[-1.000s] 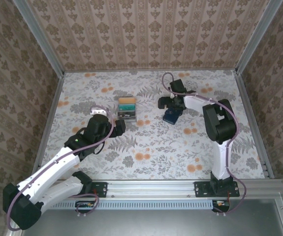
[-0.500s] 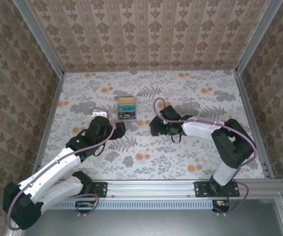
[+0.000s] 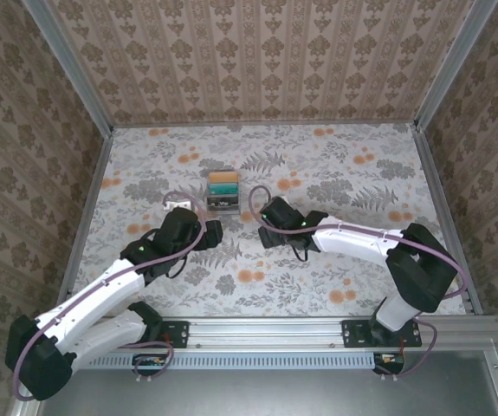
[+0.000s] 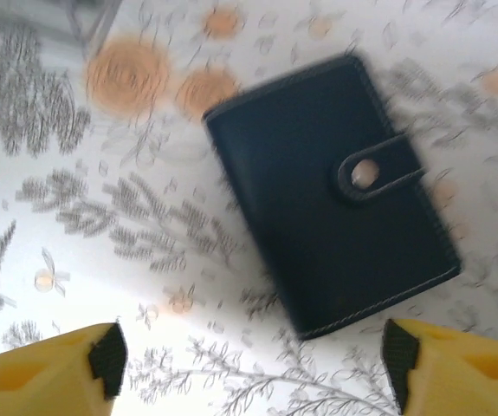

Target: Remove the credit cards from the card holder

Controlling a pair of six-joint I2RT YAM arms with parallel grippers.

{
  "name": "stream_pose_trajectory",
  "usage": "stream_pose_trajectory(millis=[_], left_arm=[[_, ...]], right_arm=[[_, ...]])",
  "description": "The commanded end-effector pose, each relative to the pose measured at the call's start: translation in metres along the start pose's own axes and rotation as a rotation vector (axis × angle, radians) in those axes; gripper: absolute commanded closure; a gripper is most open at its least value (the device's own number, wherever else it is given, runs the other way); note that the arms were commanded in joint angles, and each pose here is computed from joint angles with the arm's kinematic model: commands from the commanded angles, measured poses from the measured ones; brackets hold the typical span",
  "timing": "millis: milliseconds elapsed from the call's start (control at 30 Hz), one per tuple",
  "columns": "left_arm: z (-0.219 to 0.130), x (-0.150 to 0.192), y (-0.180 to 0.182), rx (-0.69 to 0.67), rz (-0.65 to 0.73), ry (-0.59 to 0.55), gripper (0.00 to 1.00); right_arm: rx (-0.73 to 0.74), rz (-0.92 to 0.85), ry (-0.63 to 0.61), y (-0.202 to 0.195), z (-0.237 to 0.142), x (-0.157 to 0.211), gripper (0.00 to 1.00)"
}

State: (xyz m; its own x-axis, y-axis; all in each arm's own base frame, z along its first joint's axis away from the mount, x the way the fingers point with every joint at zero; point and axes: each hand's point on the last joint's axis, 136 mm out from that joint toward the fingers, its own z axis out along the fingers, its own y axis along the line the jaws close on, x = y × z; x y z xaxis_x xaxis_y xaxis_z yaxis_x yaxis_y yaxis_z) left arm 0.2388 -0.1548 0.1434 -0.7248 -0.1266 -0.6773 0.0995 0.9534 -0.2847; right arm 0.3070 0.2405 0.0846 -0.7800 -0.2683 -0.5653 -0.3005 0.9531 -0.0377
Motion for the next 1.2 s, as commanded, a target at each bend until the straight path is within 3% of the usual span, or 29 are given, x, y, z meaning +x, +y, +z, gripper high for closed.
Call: stream_pose_trajectory(millis=[0, 200, 633, 967, 1167], left_arm=[[0.003, 0.007, -0.004, 0.015, -0.013, 0.011, 0.0], [0.002, 0.009, -0.012, 0.034, 0.02, 0.026, 0.0], [0.0, 0.009, -0.015, 0.043, 0.041, 0.031, 0.0], [-0.001, 0.009, -0.015, 0.043, 0.045, 0.028, 0.0], [-0.001, 0.009, -0.015, 0.044, 0.046, 0.029, 0.0]], right_arm=[[0.114, -0.131, 0.065, -0.025, 0.008, -0.009, 0.29], [0.108, -0.176, 0.135, -0.034, 0.032, -0.021, 0.44], [0.107, -0.17, 0.248, -0.048, 0.066, -0.009, 0.44], [0.109, -0.185, 0.253, -0.047, 0.078, -0.01, 0.45], [0.089, -0.198, 0.269, -0.044, 0.082, -0.005, 0.67]])
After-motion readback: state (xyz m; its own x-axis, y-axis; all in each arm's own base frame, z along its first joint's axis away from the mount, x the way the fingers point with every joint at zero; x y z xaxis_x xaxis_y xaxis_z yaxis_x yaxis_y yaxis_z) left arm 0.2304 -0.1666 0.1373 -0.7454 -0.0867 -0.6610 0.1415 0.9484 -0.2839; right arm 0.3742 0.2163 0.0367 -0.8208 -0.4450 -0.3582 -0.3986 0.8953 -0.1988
